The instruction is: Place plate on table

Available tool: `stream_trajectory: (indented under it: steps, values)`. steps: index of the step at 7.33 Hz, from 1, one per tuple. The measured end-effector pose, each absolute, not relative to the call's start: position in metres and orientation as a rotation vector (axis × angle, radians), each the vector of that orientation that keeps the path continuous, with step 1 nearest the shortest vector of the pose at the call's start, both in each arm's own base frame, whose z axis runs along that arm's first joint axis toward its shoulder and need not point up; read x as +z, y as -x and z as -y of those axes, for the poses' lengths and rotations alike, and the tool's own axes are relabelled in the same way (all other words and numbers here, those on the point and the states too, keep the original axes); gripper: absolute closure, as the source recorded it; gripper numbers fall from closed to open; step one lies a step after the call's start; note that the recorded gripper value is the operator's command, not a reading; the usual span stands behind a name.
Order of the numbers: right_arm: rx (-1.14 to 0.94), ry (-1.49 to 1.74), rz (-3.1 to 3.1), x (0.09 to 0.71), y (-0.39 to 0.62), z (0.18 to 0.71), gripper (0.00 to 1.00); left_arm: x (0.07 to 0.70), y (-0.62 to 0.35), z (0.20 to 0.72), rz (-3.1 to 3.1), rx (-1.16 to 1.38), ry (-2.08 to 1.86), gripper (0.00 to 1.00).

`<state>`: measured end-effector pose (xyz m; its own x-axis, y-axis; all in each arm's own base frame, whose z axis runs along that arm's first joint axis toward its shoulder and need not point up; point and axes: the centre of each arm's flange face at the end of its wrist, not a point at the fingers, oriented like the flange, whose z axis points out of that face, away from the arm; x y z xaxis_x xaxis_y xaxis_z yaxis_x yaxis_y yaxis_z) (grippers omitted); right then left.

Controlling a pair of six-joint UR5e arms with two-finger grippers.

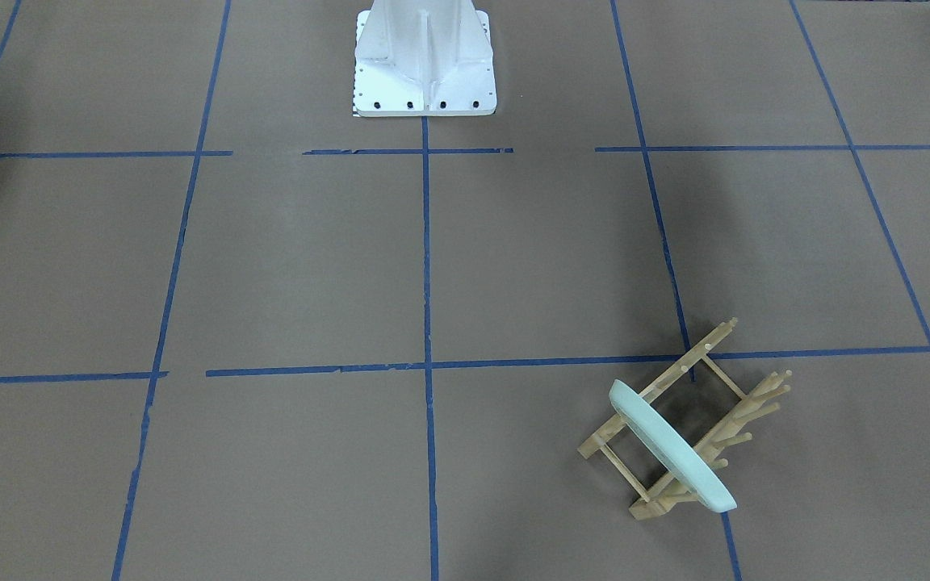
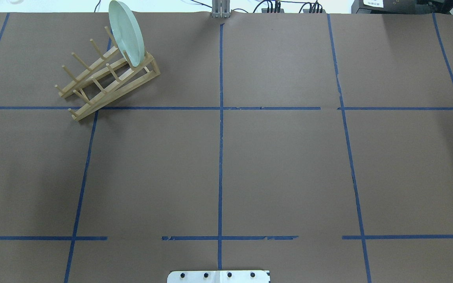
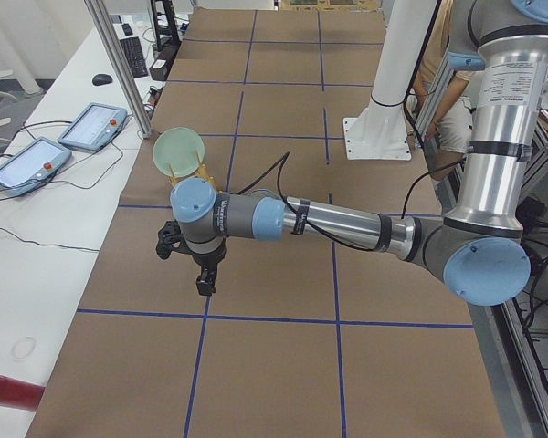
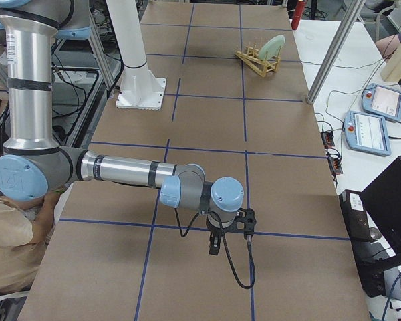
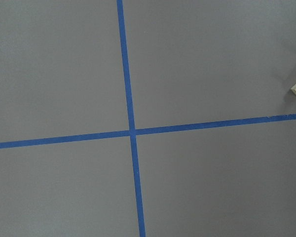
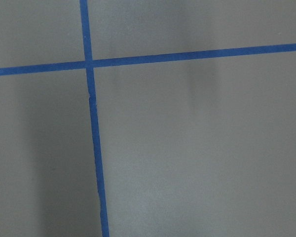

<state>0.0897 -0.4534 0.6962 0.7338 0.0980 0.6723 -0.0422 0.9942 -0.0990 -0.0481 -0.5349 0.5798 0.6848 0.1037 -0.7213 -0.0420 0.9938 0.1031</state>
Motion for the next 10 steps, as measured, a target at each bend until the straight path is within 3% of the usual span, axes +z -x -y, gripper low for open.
stream_trajectory:
  steps: [4, 8, 10]
  values:
    - [0.078, 0.08, 0.743, 0.697, -0.09, 0.453, 0.0, 0.547, 0.03, 0.541, -0.949, 0.033, -0.162, 0.0]
    - [0.078, 0.08, 0.743, 0.697, -0.09, 0.453, 0.0, 0.494, -0.069, 0.593, -1.188, -0.391, -0.141, 0.0]
    - [0.078, 0.08, 0.743, 0.697, -0.09, 0.453, 0.0, 0.429, -0.139, 0.627, -1.293, -0.584, -0.162, 0.0]
